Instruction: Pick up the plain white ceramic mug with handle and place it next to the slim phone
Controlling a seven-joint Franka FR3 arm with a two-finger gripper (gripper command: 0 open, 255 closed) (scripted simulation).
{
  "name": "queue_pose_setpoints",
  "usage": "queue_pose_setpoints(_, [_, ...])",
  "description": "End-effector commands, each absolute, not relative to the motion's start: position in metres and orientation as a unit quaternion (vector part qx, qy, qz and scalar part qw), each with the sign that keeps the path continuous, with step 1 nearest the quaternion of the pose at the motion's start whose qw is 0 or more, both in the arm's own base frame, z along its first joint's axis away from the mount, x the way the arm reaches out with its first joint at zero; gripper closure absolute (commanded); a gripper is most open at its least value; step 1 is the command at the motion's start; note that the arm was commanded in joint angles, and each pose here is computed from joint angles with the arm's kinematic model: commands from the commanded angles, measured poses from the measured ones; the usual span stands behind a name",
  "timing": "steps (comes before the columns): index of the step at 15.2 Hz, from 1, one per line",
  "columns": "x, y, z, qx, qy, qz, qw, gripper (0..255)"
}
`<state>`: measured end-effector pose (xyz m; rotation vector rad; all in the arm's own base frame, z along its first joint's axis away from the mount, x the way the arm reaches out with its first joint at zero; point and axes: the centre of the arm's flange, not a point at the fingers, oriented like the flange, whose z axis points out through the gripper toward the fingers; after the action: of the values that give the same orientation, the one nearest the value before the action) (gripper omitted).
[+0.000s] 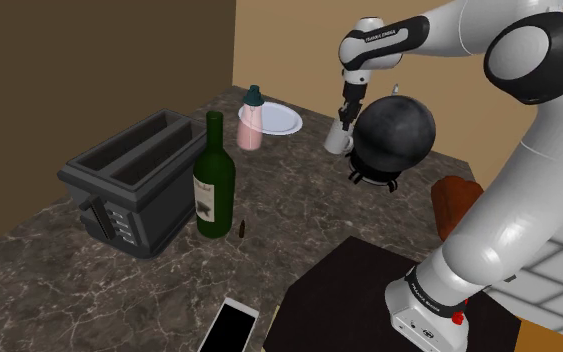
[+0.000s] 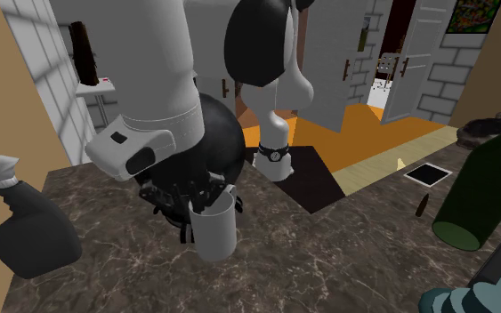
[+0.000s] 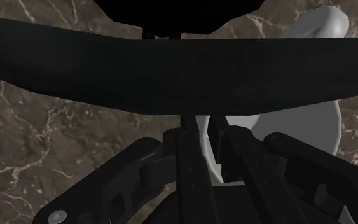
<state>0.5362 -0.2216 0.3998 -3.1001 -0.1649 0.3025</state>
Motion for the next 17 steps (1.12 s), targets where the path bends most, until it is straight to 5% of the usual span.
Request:
queue_pose_setpoints(1, [0.535, -0.222, 0.411, -0.994, -0.052, 0.097, 0.011, 255])
queue_pose_setpoints(17, [0.535, -0.222, 0.496, -0.994, -0.052, 0.097, 0.011, 255])
